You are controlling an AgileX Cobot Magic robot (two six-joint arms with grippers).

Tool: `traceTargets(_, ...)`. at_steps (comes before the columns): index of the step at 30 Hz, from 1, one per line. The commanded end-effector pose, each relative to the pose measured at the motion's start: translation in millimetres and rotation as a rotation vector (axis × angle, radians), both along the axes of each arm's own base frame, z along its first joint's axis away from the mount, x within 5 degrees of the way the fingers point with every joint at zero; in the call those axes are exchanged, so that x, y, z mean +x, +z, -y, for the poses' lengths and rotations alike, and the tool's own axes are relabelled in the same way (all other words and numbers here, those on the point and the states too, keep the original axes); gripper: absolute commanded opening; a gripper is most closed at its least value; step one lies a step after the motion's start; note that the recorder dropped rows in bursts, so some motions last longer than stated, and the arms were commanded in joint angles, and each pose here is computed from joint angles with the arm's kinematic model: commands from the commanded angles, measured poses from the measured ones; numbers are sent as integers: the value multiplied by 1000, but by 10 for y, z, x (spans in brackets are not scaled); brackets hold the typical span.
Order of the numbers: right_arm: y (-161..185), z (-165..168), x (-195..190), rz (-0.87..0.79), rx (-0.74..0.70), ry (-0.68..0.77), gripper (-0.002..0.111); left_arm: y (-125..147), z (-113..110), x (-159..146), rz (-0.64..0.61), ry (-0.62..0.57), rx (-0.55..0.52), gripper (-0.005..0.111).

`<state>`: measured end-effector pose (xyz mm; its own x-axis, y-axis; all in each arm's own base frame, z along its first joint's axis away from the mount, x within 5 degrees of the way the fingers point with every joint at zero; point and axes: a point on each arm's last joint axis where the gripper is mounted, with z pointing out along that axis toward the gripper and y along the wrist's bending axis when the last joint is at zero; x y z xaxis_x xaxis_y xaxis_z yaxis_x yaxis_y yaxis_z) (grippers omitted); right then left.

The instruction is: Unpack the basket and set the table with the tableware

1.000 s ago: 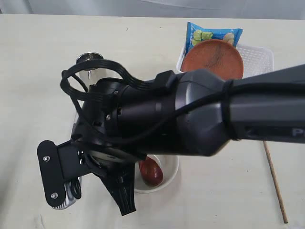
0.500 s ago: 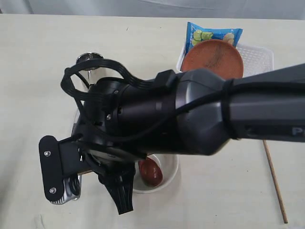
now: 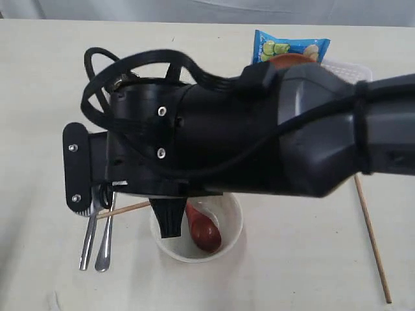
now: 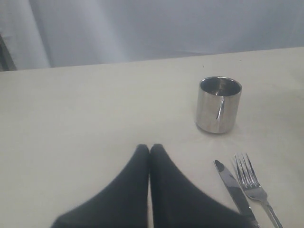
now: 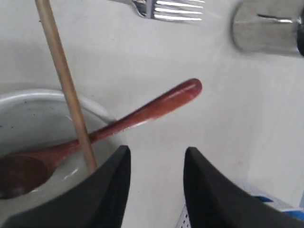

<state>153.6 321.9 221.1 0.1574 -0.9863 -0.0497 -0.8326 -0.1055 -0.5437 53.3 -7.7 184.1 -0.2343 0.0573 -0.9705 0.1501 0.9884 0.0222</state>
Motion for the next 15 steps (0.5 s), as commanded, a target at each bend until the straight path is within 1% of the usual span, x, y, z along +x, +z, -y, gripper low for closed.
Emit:
traceTargets(1,241,128,18,36,37,-94,36,1,3,1,8,-5,-6,0)
traceTargets(5,504,328,64,24,146,-257,36,1,3,1,8,-5,-6,0)
traceTargets(8,738,599,168,-40,245,-396,36,1,3,1,8,-5,-6,0)
traceTargets(11,920,946,289,-155,339,-585,36,1,3,1,8,-5,-6,0)
traceTargets(12,983,1126,350,-200,370,-691,36,1,3,1,8,-5,-6,0)
traceTargets(13,1010,1238,374,-250,388,-764,36,1,3,1,8,-5,-6,0)
traceTargets(15,1050,1537,446,-342,395,-936,36,1,3,1,8,-5,-6,0)
